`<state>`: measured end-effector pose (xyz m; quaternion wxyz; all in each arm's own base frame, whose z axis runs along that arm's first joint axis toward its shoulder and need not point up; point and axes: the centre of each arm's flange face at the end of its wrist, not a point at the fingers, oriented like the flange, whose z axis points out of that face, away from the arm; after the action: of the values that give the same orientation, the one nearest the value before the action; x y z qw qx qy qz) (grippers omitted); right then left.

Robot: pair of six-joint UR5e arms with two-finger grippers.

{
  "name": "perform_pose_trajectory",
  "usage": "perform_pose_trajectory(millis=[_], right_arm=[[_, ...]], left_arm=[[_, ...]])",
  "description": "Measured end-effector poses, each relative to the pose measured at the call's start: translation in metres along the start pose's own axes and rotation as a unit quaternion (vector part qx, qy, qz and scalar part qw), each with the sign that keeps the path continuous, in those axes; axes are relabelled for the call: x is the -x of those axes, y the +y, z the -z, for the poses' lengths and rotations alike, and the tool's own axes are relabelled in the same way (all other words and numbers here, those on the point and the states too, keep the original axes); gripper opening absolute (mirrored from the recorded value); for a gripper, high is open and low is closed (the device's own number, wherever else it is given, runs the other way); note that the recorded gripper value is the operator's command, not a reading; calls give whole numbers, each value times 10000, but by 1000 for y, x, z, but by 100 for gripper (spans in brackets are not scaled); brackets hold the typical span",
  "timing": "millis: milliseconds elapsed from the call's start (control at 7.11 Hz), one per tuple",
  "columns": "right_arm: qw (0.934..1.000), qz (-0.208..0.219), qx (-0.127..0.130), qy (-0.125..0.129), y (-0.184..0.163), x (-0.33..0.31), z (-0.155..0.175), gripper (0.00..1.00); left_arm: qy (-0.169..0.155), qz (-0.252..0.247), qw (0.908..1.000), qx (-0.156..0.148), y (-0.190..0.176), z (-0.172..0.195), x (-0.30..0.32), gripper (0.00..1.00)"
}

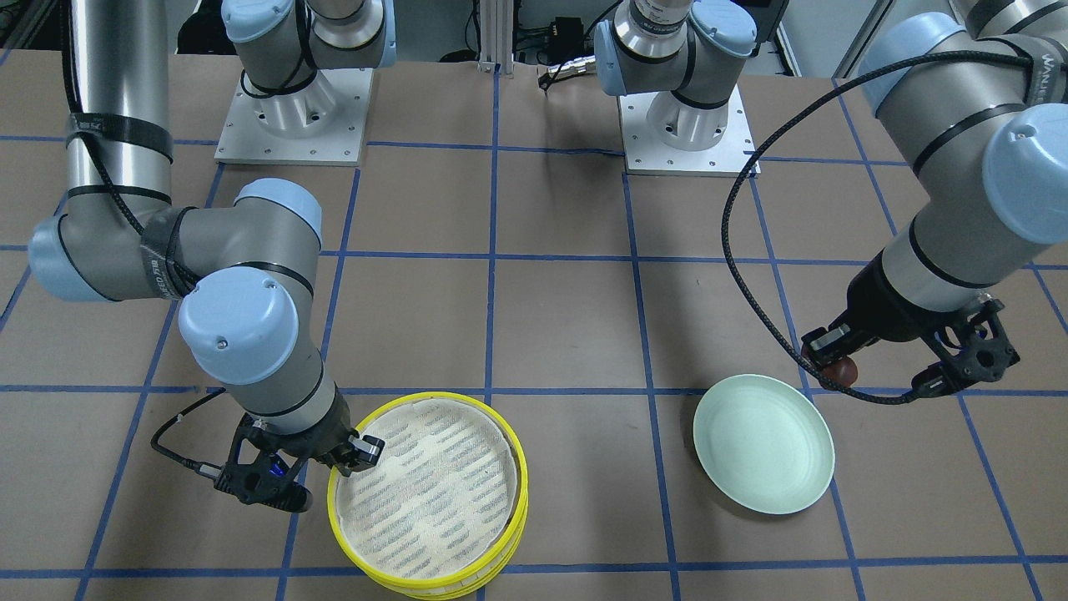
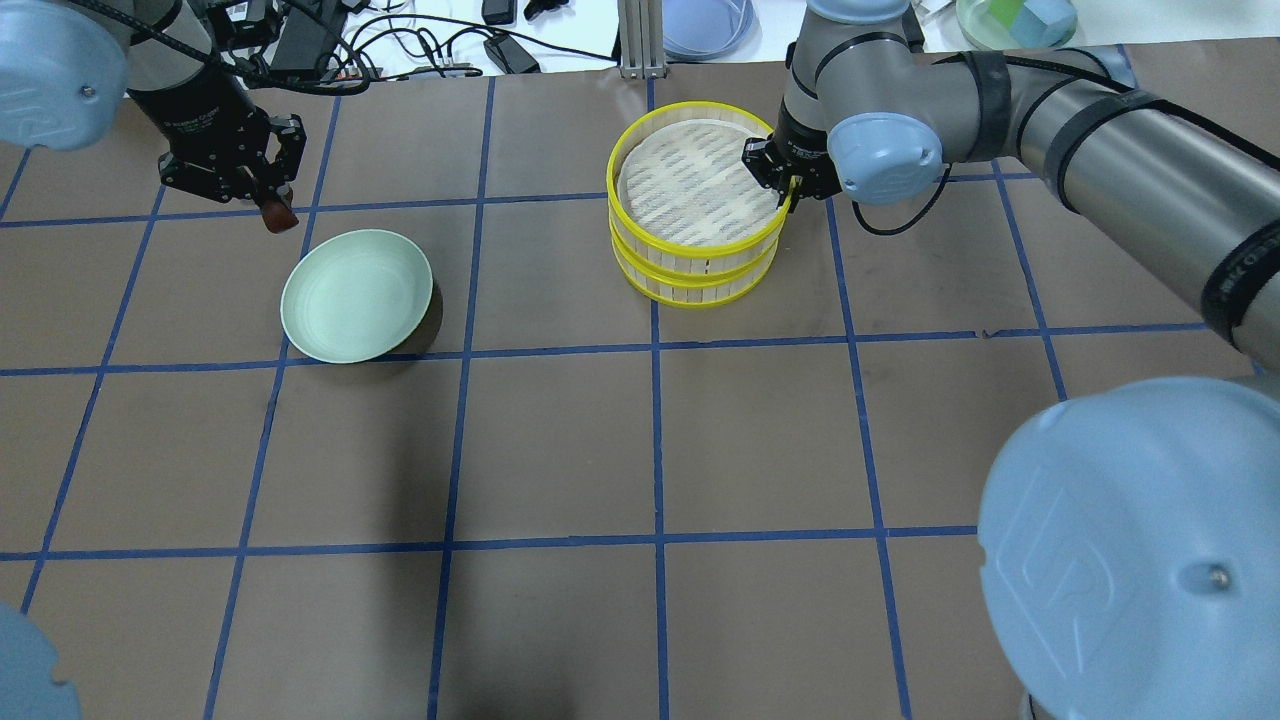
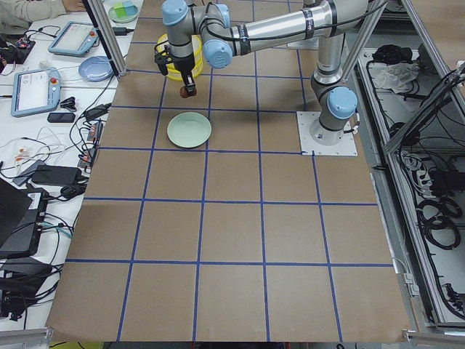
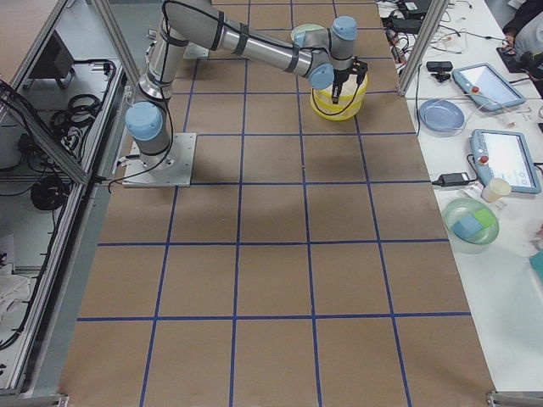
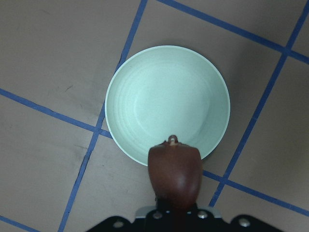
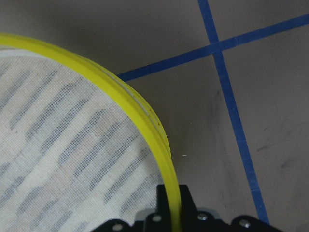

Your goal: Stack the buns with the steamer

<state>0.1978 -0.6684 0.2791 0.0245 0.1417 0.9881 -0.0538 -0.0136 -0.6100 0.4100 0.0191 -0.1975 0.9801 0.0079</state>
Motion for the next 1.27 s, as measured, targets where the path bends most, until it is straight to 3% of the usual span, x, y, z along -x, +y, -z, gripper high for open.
perform_pose_trajectory(millis=[422, 844, 984, 1266], right_arm=[[10000, 8, -42, -13, 1, 0, 0, 54], [9999, 11, -152, -62, -1, 1, 5, 62], [9995, 19, -295, -120, -2, 2, 18, 66], [9985, 113, -505, -167, 10, -2, 82, 70]], left_arm=[[-16, -46, 10000, 23, 2, -3, 1, 0], [-215, -67, 9997, -9, 1, -4, 5, 0], [-240, -68, 9997, -14, 1, -4, 6, 0], [-232, -61, 9997, -32, 1, -1, 6, 0]])
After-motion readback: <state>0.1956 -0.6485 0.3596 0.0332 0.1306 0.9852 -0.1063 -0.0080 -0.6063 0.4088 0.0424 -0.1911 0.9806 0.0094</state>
